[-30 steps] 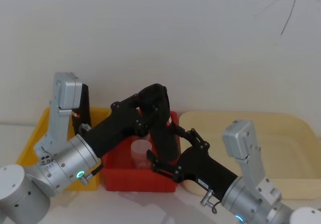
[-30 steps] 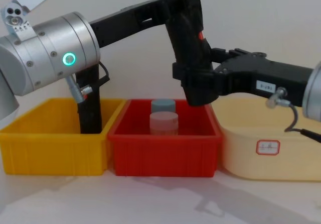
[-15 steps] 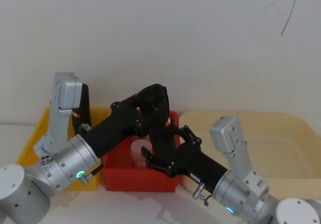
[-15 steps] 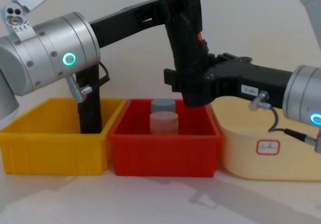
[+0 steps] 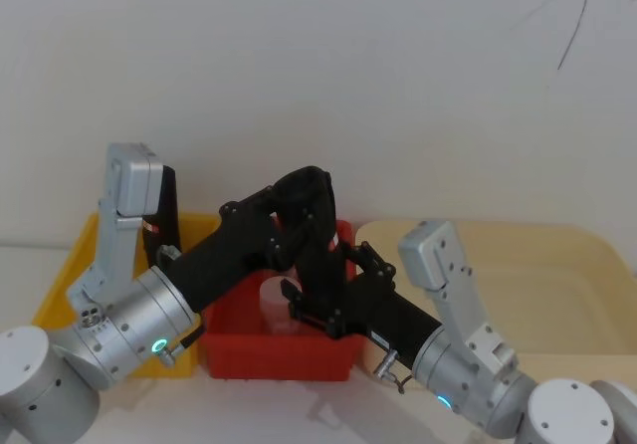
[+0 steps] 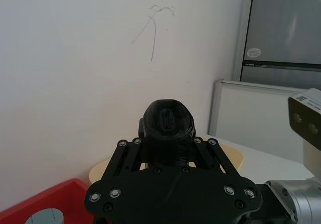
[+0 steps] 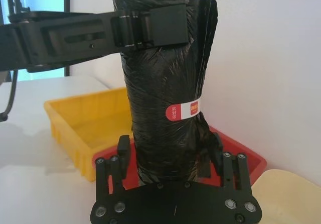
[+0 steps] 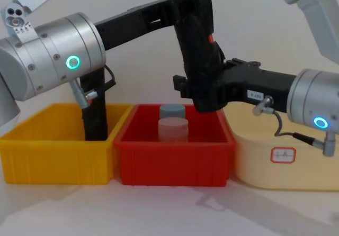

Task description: Pick up the garbage bag with the one hand and transfer it to the other hand.

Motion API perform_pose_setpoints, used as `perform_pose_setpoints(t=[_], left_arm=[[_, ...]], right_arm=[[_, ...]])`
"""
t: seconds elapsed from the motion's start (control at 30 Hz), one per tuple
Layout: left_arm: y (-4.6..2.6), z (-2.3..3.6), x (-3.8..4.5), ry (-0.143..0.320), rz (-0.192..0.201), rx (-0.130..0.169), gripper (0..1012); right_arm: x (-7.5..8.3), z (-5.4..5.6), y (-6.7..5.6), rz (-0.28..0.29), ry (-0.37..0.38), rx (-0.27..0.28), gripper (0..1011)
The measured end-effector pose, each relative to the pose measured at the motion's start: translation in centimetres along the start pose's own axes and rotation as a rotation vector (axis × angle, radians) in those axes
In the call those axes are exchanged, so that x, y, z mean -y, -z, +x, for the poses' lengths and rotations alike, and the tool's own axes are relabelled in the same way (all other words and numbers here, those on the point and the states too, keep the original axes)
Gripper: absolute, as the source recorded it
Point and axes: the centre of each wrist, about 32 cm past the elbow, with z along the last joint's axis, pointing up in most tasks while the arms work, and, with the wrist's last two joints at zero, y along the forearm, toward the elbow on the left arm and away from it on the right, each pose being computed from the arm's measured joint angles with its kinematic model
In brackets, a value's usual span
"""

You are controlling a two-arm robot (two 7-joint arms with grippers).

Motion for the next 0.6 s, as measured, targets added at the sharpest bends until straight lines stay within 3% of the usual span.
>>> perform_pose_setpoints(t=[0.13, 0.47, 0.6], left_arm=[[0.0, 0.0, 0.0, 0.0, 0.0, 0.0, 371], [0.0, 0.0, 0.0, 0.0, 0.0, 0.0, 371], [-0.01, -0.01, 0.02, 0.0, -0.002, -0.001, 371]], right_arm=[[-0.21, -0.03, -0.13, -0.013, 0.009, 0.01, 886], [-0.41, 0.0, -0.65, -0.038, 0.019, 0.01, 579], [-0.31, 0.03, -0.98, -0.041, 0.019, 0.007, 557]])
